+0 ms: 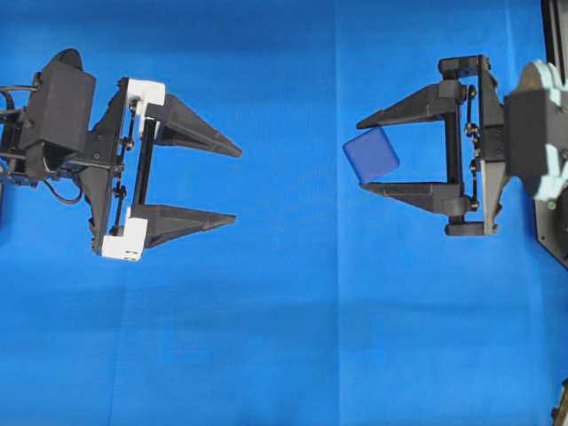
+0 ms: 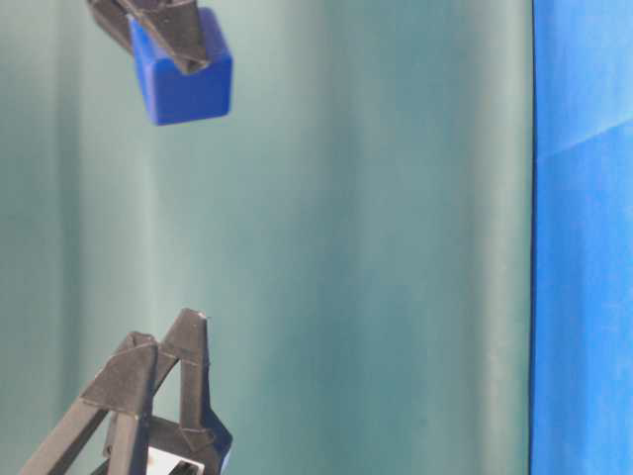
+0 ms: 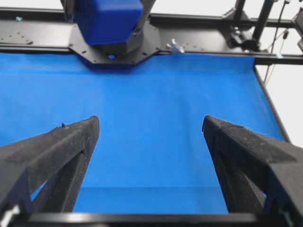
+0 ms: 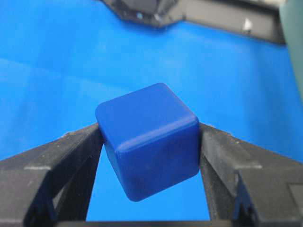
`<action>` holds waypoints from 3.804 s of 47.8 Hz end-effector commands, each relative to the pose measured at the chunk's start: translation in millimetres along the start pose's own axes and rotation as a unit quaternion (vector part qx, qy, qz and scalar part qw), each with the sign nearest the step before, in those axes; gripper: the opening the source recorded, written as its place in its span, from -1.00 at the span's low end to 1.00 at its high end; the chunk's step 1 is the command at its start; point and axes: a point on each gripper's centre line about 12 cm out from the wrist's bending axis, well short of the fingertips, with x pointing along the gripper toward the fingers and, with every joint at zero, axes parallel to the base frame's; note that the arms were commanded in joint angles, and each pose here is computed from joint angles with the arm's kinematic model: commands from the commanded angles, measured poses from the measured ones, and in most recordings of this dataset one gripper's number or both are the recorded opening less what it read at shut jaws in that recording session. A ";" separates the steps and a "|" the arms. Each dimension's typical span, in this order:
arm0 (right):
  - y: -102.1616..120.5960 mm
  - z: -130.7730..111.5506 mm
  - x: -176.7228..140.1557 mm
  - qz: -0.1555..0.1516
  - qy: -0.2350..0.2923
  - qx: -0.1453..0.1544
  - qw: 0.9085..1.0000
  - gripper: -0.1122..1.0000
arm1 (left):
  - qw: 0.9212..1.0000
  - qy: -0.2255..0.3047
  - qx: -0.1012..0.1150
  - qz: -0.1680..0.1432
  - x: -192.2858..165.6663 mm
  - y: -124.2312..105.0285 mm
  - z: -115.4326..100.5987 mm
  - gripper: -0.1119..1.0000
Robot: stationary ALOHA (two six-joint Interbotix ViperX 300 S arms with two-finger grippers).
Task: Handover the blue block to the right arm after grasping it with the left arm, then place it in the designated position.
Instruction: 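Carry the cube with the right gripper and lower it toward the table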
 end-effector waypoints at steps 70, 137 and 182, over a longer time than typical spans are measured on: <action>-1.1 7.4 -3.2 -0.004 -0.005 0.002 1.000 0.04 | 1.000 -0.014 0.002 -0.002 -0.4 -1.2 10.0 0.88; 1.8 -29.0 -8.3 -0.046 0.145 0.026 0.988 0.04 | 1.000 -0.017 0.002 -0.002 -0.2 -1.3 11.9 0.88; 25.1 -96.2 111.3 0.016 0.175 0.073 0.982 0.04 | 1.000 -0.016 0.001 -0.002 0.2 -1.3 11.4 0.88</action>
